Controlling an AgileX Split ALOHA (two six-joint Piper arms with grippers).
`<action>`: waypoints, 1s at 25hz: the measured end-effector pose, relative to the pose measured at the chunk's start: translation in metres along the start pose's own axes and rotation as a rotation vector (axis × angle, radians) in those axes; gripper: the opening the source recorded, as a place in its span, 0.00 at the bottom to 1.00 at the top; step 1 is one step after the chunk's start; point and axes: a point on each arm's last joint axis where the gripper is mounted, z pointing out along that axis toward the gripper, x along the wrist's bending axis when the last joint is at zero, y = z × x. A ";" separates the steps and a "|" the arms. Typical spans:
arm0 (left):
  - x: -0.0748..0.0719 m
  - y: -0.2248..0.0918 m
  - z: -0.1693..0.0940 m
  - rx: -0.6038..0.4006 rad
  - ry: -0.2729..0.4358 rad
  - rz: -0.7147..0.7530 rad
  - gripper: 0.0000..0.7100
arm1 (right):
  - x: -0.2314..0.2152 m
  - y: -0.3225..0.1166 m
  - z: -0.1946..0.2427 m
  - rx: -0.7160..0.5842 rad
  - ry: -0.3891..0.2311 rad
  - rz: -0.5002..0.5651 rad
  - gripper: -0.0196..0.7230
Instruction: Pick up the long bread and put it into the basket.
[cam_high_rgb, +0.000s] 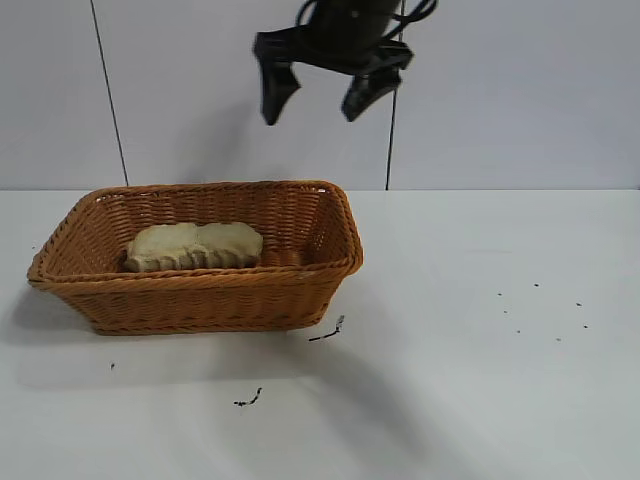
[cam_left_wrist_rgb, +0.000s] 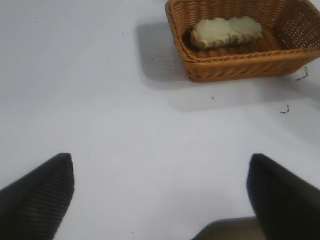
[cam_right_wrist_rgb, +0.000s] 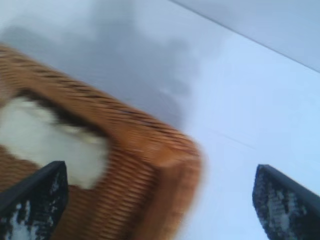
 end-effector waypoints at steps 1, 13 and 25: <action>0.000 0.000 0.000 0.000 0.000 0.000 0.97 | -0.014 -0.002 -0.002 0.006 -0.012 0.024 0.95; 0.000 0.000 0.000 0.000 0.000 0.000 0.97 | -0.062 -0.012 -0.035 0.059 -0.055 0.088 0.95; 0.000 0.000 0.000 0.000 0.000 0.000 0.97 | -0.035 -0.066 -0.122 0.117 -0.044 0.092 0.95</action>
